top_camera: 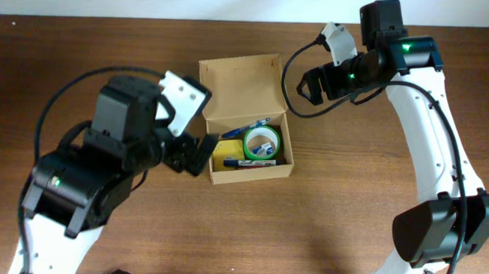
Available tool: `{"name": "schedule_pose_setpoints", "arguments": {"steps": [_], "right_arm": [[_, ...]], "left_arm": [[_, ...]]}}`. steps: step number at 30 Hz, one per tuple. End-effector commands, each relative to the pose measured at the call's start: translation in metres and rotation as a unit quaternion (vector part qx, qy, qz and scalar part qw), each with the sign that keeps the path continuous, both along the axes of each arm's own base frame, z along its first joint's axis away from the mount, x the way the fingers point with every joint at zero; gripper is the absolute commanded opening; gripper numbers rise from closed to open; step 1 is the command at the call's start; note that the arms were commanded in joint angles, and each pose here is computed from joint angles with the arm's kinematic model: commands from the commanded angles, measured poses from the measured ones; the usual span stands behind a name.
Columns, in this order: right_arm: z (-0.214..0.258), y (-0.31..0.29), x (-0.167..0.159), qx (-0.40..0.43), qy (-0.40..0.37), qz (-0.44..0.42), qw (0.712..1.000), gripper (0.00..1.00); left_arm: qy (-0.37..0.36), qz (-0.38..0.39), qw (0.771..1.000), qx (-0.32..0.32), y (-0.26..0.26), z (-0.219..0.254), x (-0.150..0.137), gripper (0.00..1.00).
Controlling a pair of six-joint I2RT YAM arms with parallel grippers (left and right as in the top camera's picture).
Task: Pack container
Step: 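Raise both grippers to the box lid's back edge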
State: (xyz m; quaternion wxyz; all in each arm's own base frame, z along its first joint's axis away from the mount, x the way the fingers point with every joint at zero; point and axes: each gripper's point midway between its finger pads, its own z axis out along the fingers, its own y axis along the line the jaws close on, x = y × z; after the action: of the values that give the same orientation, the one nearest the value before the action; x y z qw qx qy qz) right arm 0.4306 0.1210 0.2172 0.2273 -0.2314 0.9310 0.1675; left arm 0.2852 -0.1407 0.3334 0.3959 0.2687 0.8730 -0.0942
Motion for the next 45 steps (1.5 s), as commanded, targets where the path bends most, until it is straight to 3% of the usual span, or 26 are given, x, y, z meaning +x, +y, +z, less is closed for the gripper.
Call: {"name": "schedule_pose_setpoints", "arguments": {"steps": [1, 2, 3, 4, 5, 6, 8, 10, 16, 19, 24, 29, 37, 45], "right_arm": [[0.016, 0.003, 0.004, 0.010, -0.025, 0.005, 1.000, 0.99], [0.016, 0.004, 0.008, 0.011, -0.031, 0.004, 0.999, 0.89], [0.015, 0.004, 0.012, 0.011, -0.036, 0.004, 0.999, 0.56], [0.013, 0.004, 0.016, 0.013, -0.037, 0.001, 0.999, 0.30], [0.007, 0.003, 0.023, 0.016, -0.030, -0.020, 0.999, 0.08], [0.000, 0.004, 0.029, 0.022, -0.023, -0.031, 0.999, 0.04], [-0.021, 0.005, 0.041, 0.024, -0.011, -0.039, 0.999, 0.04], [-0.039, 0.007, 0.054, 0.029, -0.001, -0.052, 0.998, 0.04], [-0.082, 0.006, 0.071, 0.036, 0.034, -0.083, 0.995, 0.04], [-0.089, -0.003, 0.083, 0.053, 0.038, -0.123, 0.990, 0.04], [-0.115, -0.001, 0.094, 0.086, 0.060, -0.134, 0.985, 0.04], [-0.122, 0.043, 0.102, 0.226, 0.085, -0.068, 0.968, 0.04], [-0.140, 0.071, 0.097, 0.288, 0.137, -0.057, 0.946, 0.04], [-0.099, 0.074, 0.095, 0.367, 0.129, 0.000, 0.921, 0.04]], "left_arm": [[-0.004, 0.000, 1.000, -0.015, -0.007, 0.001, 0.013, 0.67], [-0.005, 0.028, 0.999, -0.019, -0.005, -0.001, 0.023, 0.49], [-0.005, 0.066, 0.998, -0.019, 0.002, -0.003, 0.034, 0.24], [-0.012, 0.089, 0.996, -0.002, 0.009, -0.005, 0.041, 0.09], [-0.018, 0.119, 0.992, 0.024, 0.021, -0.010, 0.049, 0.02], [-0.018, 0.126, 0.991, 0.033, 0.024, -0.012, 0.052, 0.02], [-0.026, 0.130, 0.991, 0.030, 0.022, -0.011, 0.059, 0.02], [-0.018, 0.197, 0.980, 0.001, 0.036, -0.014, 0.072, 0.02], [0.130, 0.288, 0.943, -0.100, 0.084, -0.092, 0.124, 0.02], [0.204, 0.272, 0.926, -0.166, 0.079, -0.148, 0.159, 0.02], [0.295, 0.267, 0.875, -0.276, 0.057, -0.236, 0.206, 0.02], [0.347, 0.240, 0.826, -0.373, 0.027, -0.275, 0.227, 0.02], [0.345, 0.177, 0.808, -0.444, -0.003, -0.251, 0.241, 0.02], [0.310, 0.056, 0.817, -0.483, -0.026, -0.208, 0.241, 0.02]]}}
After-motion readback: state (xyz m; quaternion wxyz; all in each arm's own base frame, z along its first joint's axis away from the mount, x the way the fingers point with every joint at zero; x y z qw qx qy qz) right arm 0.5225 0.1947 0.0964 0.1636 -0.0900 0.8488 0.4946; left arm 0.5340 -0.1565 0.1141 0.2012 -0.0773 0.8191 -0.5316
